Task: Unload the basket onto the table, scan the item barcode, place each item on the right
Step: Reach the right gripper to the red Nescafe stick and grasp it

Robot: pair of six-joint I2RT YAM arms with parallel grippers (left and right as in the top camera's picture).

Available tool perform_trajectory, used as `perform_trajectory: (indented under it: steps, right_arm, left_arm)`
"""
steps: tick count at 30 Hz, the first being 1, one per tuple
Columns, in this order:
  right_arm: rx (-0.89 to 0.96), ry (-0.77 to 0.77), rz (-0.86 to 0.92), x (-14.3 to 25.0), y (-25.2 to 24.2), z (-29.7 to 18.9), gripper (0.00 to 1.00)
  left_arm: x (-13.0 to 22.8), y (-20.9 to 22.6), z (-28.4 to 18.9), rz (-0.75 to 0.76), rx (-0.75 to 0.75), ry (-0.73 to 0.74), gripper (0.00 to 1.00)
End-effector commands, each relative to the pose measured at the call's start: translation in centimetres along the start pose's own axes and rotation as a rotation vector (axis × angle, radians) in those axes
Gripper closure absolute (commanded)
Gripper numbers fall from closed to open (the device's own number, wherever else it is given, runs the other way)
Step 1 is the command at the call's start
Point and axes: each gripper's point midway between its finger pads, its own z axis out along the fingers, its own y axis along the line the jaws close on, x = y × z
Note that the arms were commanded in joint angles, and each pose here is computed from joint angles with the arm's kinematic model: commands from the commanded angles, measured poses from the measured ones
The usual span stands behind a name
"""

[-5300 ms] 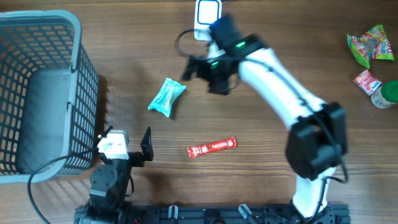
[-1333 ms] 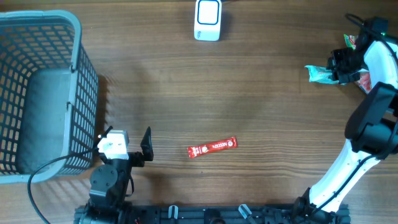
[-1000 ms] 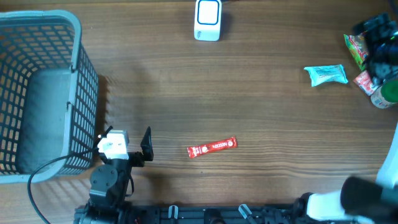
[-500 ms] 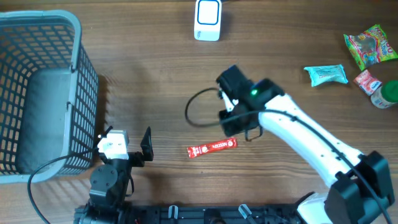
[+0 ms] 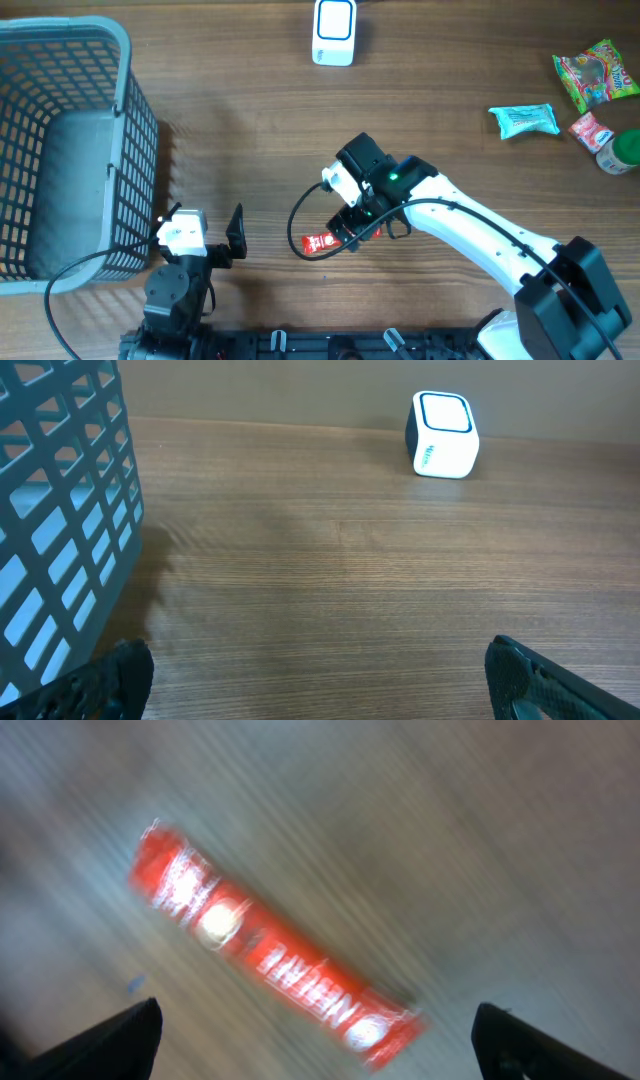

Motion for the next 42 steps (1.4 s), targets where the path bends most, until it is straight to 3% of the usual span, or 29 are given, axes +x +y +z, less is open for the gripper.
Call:
perform_trajectory:
  steps: [1,4,5,7,8,10,13,16,19,26,27,28,29,30,35,38,42]
  right_arm:
    - [0.317,-0.09,-0.168,-3.3,-5.4,-0.7,0.0]
    - [0.32,-0.182,-0.576,-6.8,-4.3,-1.1,0.0]
    - [0.298,-0.165,-0.563,-6.2,-3.9,-0.9,0.0]
    - [0.032,-0.085,-0.393,-2.5,0.5,0.3,0.0]
    - [-0.115,-0.051,-0.381,-0.9,2.8,0.3,0.0]
    - [-0.24,-0.03,-0.366,0.8,4.8,0.7,0.0]
    - [-0.246,-0.032,-0.38,2.3,5.1,2.6,0.0]
    - [-0.281,-0.122,-0.398,0.9,5.8,2.9,0.0]
    - [-0.186,-0.156,-0.455,-0.3,4.4,3.2,0.02]
    - [-0.124,0.127,-0.391,4.9,1.8,8.6,0.13]
    - [-0.129,0.166,-0.386,5.8,1.7,9.5,0.19]
    - [-0.14,0.197,-0.379,6.6,1.7,10.2,0.35]
    - [-0.148,0.224,-0.374,7.2,1.6,10.8,0.57]
    - [-0.151,0.255,-0.346,7.9,1.6,11.3,0.95]
    - [0.025,0.298,-0.114,8.1,-1.0,11.6,0.95]
    - [0.062,0.259,0.066,5.3,-1.2,10.4,0.96]
    - [-0.077,0.329,0.287,0.4,2.1,3.1,0.96]
  left_arm:
    - [-0.1,0.3,0.0,0.013,-0.017,-0.008,0.0]
    - [-0.1,0.3,0.0,0.013,-0.017,-0.008,0.0]
    - [-0.1,0.3,0.0,0.013,-0.017,-0.008,0.0]
    - [-0.1,0.3,0.0,0.013,-0.017,-0.008,0.0]
    - [-0.1,0.3,0.0,0.013,-0.017,-0.008,0.0]
    - [-0.1,0.3,0.0,0.013,-0.017,-0.008,0.0]
    - [-0.1,0.3,0.0,0.013,-0.017,-0.008,0.0]
    - [-0.1,0.3,0.0,0.013,-0.017,-0.008,0.0]
    - [-0.1,0.3,0.0,0.013,-0.017,-0.008,0.0]
    - [-0.1,0.3,0.0,0.013,-0.017,-0.008,0.0]
    - [-0.1,0.3,0.0,0.013,-0.017,-0.008,0.0]
    - [-0.1,0.3,0.0,0.013,-0.017,-0.008,0.0]
    - [-0.1,0.3,0.0,0.013,-0.017,-0.008,0.0]
    - [-0.1,0.3,0.0,0.013,-0.017,-0.008,0.0]
    - [-0.1,0.3,0.0,0.013,-0.017,-0.008,0.0]
    - [-0.1,0.3,0.0,0.013,-0.017,-0.008,0.0]
    - [-0.1,0.3,0.0,0.013,-0.017,-0.008,0.0]
